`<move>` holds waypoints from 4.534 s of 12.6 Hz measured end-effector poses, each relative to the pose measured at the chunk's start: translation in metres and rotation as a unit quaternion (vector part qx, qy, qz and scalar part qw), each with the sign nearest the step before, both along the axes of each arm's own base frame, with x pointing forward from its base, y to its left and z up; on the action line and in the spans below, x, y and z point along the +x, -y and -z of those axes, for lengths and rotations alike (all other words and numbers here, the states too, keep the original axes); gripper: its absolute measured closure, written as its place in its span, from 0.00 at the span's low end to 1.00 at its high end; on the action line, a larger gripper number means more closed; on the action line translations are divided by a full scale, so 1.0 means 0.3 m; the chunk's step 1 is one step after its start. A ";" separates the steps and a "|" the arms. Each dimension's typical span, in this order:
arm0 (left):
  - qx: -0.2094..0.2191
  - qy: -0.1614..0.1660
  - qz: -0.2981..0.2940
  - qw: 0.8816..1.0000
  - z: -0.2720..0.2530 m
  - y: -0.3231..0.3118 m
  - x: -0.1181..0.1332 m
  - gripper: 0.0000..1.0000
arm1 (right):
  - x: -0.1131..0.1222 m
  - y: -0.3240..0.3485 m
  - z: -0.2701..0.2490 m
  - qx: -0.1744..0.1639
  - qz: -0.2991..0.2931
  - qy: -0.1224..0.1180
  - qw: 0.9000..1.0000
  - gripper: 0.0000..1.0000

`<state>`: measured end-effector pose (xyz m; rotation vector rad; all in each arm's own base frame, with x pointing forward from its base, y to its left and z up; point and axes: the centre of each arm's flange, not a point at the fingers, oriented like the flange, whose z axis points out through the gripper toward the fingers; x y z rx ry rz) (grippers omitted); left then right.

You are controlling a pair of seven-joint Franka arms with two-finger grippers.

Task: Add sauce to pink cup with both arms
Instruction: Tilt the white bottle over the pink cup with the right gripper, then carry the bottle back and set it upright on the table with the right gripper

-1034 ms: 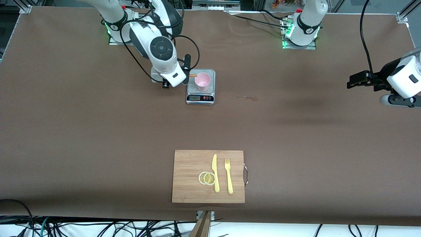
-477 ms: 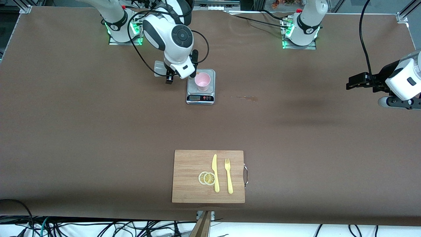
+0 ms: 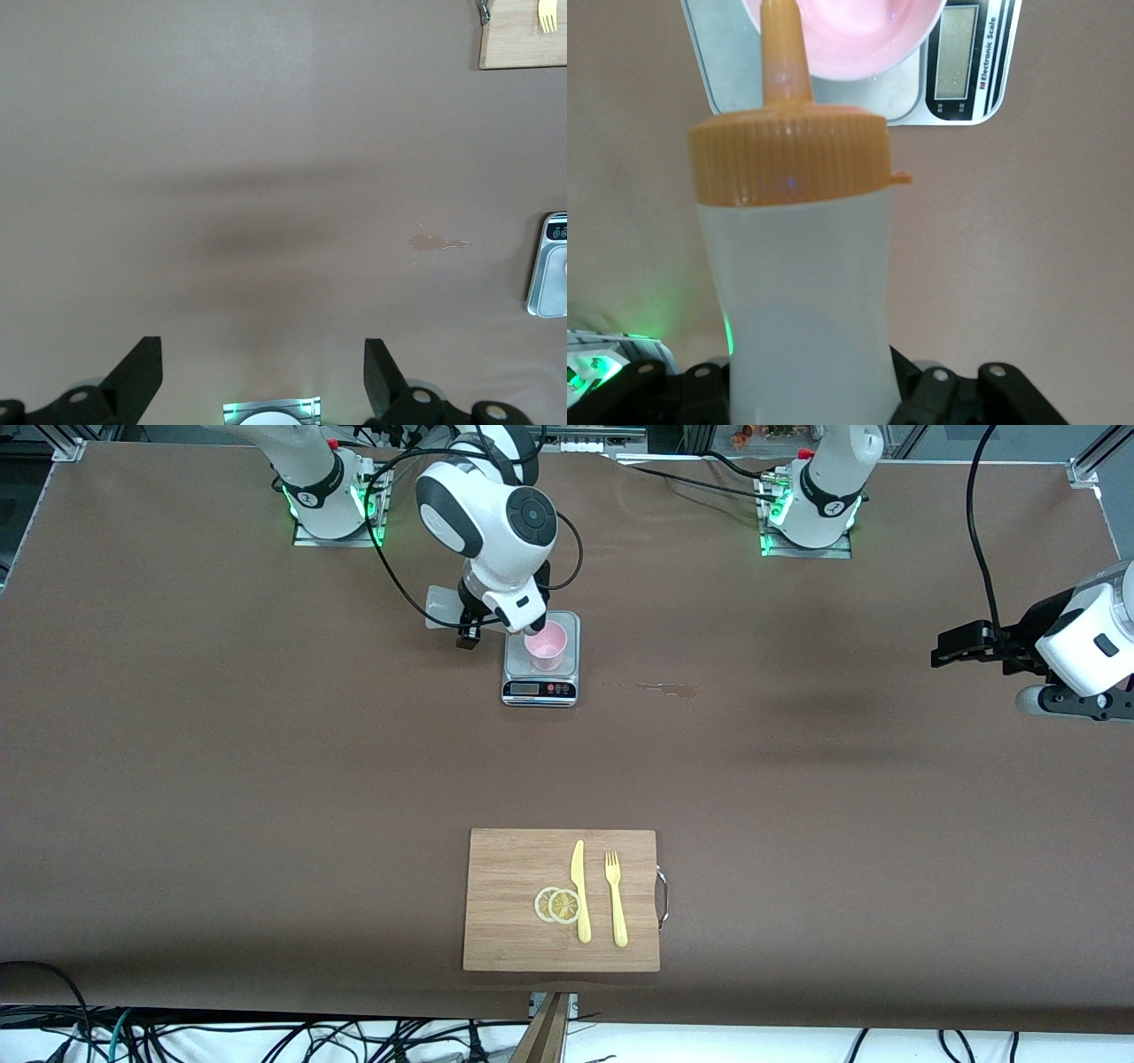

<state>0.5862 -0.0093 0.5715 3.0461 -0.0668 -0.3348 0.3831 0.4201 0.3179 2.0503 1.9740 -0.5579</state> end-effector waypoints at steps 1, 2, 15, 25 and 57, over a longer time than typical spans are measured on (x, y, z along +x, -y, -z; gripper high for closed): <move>0.000 0.000 0.000 1.000 0.001 0.000 0.001 0.00 | -0.001 -0.009 0.001 -0.005 -0.001 0.001 1.000 0.62; 0.000 -0.001 0.000 1.000 0.003 0.000 0.001 0.00 | 0.000 -0.015 -0.001 -0.007 -0.001 0.002 1.000 0.62; 0.000 -0.002 0.000 1.000 0.009 0.002 0.004 0.00 | 0.085 0.037 -0.039 -0.004 0.010 -0.005 1.000 0.59; 0.000 -0.002 0.001 1.000 0.009 0.004 0.004 0.00 | 0.461 0.492 -0.291 0.235 0.047 -0.121 0.963 0.59; 0.000 -0.002 0.005 1.000 0.008 0.019 0.004 0.00 | 0.497 1.731 0.657 0.740 -0.104 -0.198 0.634 0.00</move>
